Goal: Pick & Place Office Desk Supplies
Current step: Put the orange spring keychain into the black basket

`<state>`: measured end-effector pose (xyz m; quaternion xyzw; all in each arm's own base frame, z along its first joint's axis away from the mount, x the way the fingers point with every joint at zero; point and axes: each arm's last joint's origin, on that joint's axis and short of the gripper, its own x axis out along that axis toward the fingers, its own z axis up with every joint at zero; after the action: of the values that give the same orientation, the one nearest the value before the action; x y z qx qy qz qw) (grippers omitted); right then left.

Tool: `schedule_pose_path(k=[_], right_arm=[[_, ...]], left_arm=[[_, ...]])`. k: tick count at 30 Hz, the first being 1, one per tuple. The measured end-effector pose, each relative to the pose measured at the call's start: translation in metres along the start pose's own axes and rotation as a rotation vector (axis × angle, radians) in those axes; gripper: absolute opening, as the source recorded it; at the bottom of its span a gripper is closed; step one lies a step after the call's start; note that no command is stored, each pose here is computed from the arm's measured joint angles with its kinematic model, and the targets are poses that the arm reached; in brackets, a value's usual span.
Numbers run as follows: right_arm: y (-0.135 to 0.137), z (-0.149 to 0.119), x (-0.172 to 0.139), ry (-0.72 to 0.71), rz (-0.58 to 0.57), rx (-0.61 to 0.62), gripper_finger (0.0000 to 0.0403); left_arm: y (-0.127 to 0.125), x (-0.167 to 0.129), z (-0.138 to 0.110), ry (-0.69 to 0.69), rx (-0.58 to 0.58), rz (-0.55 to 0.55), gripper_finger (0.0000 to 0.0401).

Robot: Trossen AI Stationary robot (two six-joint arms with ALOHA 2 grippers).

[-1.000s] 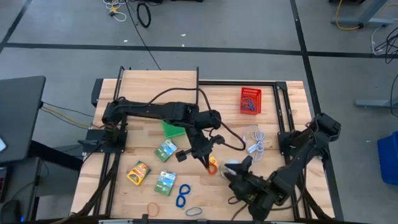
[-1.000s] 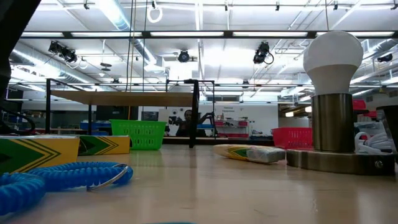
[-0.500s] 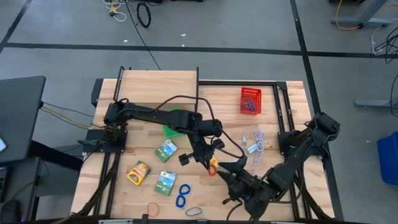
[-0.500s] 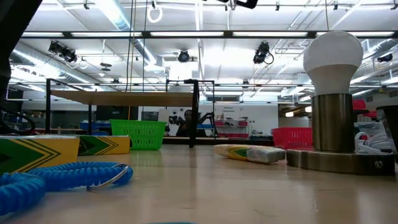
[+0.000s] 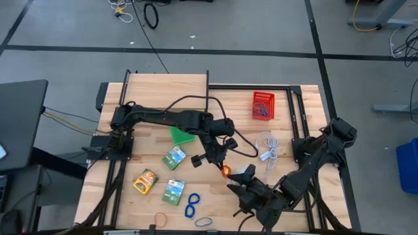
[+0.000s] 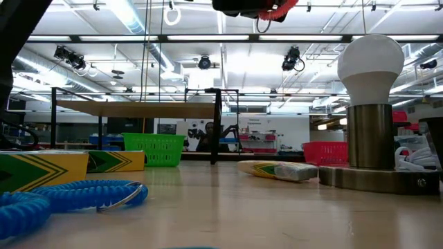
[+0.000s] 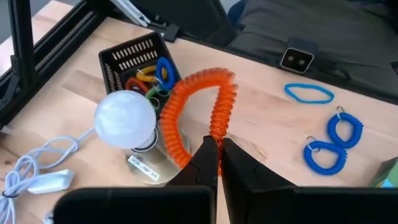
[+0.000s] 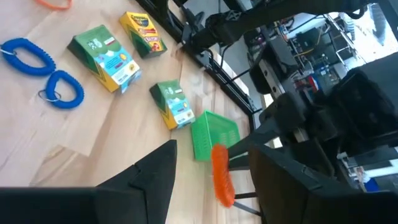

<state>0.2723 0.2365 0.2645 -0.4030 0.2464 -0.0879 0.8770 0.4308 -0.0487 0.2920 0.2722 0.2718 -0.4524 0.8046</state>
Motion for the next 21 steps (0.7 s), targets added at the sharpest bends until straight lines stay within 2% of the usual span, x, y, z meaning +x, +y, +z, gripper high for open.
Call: schedule_pose_path(k=[5,9,13,17,21], right_arm=[[-0.005,-0.006,0.011,0.042,0.034,0.013,0.0206],[-0.010,-0.010,0.021,0.068,0.056,0.031,0.0185],[-0.014,-0.011,0.026,0.080,0.048,0.037,0.0129],[-0.014,-0.012,0.027,0.083,0.051,0.022,0.0031],[-0.013,-0.009,0.023,0.067,0.036,0.005,0.0020]], left_arm=[[-0.002,0.002,0.003,-0.007,0.031,-0.001,0.0006],[-0.001,0.002,0.004,-0.010,0.038,0.002,0.0006],[-0.001,0.002,0.003,-0.009,0.043,0.002,0.0006],[-0.001,0.002,0.003,-0.008,0.046,0.001,0.0006],[-0.001,0.002,0.002,-0.006,0.040,-0.003,0.0006]])
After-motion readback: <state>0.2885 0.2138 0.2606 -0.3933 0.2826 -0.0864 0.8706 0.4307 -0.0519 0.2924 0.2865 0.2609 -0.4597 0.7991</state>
